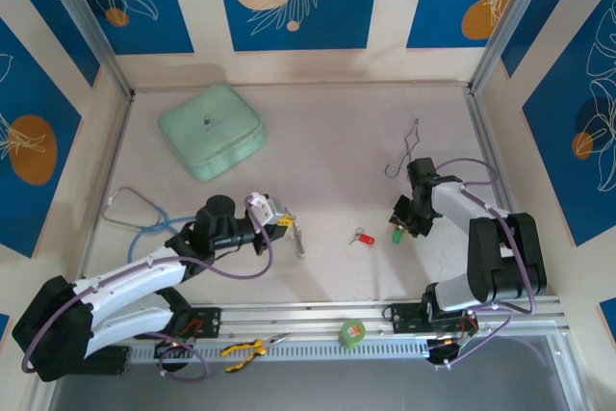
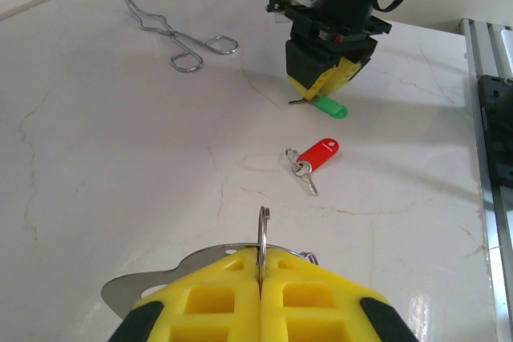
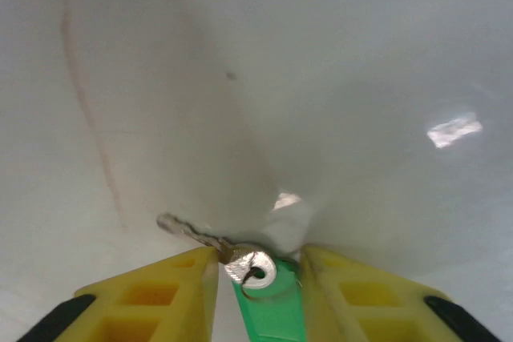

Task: Put the keys on the keyring

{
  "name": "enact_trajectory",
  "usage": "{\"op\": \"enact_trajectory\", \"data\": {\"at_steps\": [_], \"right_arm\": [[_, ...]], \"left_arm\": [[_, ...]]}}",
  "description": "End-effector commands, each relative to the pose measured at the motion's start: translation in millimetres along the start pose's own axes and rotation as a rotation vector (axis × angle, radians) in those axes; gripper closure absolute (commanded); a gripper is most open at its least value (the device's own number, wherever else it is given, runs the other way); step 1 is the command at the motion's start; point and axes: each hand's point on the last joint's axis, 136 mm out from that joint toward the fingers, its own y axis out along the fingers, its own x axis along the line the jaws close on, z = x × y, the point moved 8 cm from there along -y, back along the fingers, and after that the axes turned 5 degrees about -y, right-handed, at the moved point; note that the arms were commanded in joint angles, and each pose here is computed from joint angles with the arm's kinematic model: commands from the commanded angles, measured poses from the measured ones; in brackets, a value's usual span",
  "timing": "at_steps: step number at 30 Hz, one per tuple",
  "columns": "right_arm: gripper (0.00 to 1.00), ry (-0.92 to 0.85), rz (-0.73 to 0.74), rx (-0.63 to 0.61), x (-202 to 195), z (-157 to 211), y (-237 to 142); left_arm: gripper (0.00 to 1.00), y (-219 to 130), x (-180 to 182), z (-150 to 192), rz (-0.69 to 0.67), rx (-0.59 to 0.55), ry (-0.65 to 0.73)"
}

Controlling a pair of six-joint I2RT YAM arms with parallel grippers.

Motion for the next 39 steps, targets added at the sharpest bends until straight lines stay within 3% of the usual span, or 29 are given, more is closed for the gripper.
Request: {"op": "enact_trajectory", "data": {"at_steps": [1,7,11,14,17,26,39], "right_arm": [[0.77,-0.072,-0.055,0.028,17.0,3.6,-4.7],[0.94,-0.139,-0.037,0.01,28.1,9.1,-15.0],[0.93,-0.139,0.009,-0.011,24.6,6.7,-16.8],[0.74,-0.129,0.024,-0.026,23.6,3.5,-18.7],[0.69,-0.138,0.017,-0.017,27.5,2.9,-17.1],[0.71,-0.151,0.1,-0.017,29.0,3.0,-8.3],[0.84,-0.172,0.143,-0.009,31.0,3.4,-1.7]], "left_arm": [[1.0,-0.7,-4.8,-2.8,0.024,-0.01,0.034],[1.0,0.1,-5.2,-2.1,0.028,-0.008,0.034],[1.0,-0.3,-5.5,-2.4,0.029,-0.01,0.036],[1.0,-0.5,-5.6,-3.0,0.028,-0.013,0.038],[1.0,-0.5,-5.6,-2.5,0.028,-0.012,0.039],[1.0,-1.3,-5.6,-3.9,0.025,-0.015,0.041],[1.0,-1.4,-5.7,-3.5,0.025,-0.011,0.041]]}}
